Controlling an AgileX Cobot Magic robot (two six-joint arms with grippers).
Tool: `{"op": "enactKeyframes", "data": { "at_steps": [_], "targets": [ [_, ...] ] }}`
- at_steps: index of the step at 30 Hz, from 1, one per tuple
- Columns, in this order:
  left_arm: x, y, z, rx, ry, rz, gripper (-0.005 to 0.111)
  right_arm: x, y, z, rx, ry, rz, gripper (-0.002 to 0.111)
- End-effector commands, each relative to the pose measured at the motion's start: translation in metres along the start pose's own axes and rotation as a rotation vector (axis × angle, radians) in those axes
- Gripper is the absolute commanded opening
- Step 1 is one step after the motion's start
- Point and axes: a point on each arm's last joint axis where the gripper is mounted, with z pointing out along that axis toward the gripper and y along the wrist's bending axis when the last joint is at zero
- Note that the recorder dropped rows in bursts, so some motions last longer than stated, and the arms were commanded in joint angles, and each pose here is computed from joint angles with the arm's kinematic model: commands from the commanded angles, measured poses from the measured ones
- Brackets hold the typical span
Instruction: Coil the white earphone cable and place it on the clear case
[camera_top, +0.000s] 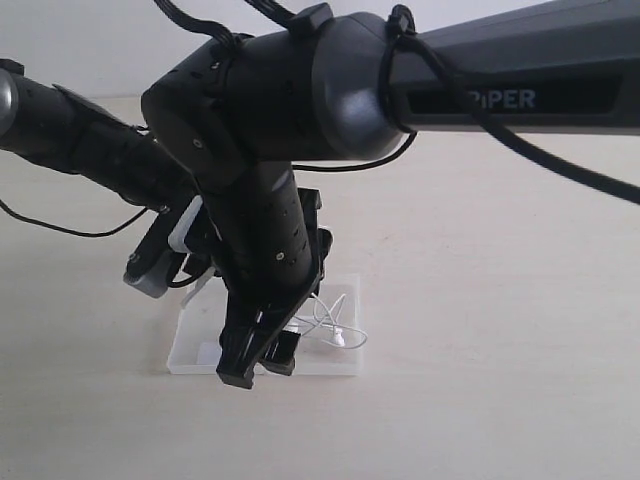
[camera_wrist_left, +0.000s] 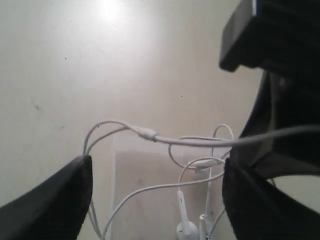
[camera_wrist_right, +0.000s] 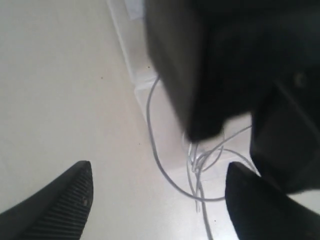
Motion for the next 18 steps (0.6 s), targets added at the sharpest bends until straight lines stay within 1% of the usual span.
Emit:
{"op": "enactKeyframes", "data": {
  "at_steps": [1, 3, 4, 6, 11, 12, 15, 18],
  "targets": [
    [-0.007, -0.005, 0.014, 0.033, 0.017, 0.035, 0.070, -0.001, -0.003, -0.005, 0.019, -0.026, -0.009, 0.070],
    [-0.008, -0.005, 0.018, 0.014, 0.037, 0.043, 0.068, -0.001, -0.003, -0.005, 0.019, -0.026, -0.009, 0.070],
    [-0.007, -0.004, 0.019, 0.001, 0.048, 0.045, 0.065, -0.001, -0.003, -0.005, 0.019, -0.026, -0.009, 0.070],
    [-0.006, -0.003, 0.021, -0.007, 0.066, 0.052, 0.053, -0.001, -0.003, -0.005, 0.019, -0.026, -0.009, 0.070],
    [-0.004, 0.001, 0.020, -0.051, 0.090, 0.053, 0.006, -0.001, -0.003, -0.005, 0.019, -0.026, -0.009, 0.070],
    [-0.004, 0.002, 0.020, -0.066, 0.098, 0.054, 0.000, -0.001, -0.003, -0.005, 0.020, -0.026, -0.006, 0.070],
    [-0.002, 0.006, 0.020, -0.105, 0.117, 0.054, 0.000, 0.000, -0.003, -0.005, 0.021, -0.025, 0.009, 0.070],
    [-0.001, 0.007, 0.018, -0.112, 0.117, 0.051, 0.000, 0.000, -0.003, -0.005, 0.021, -0.025, 0.017, 0.070]
  ]
}}
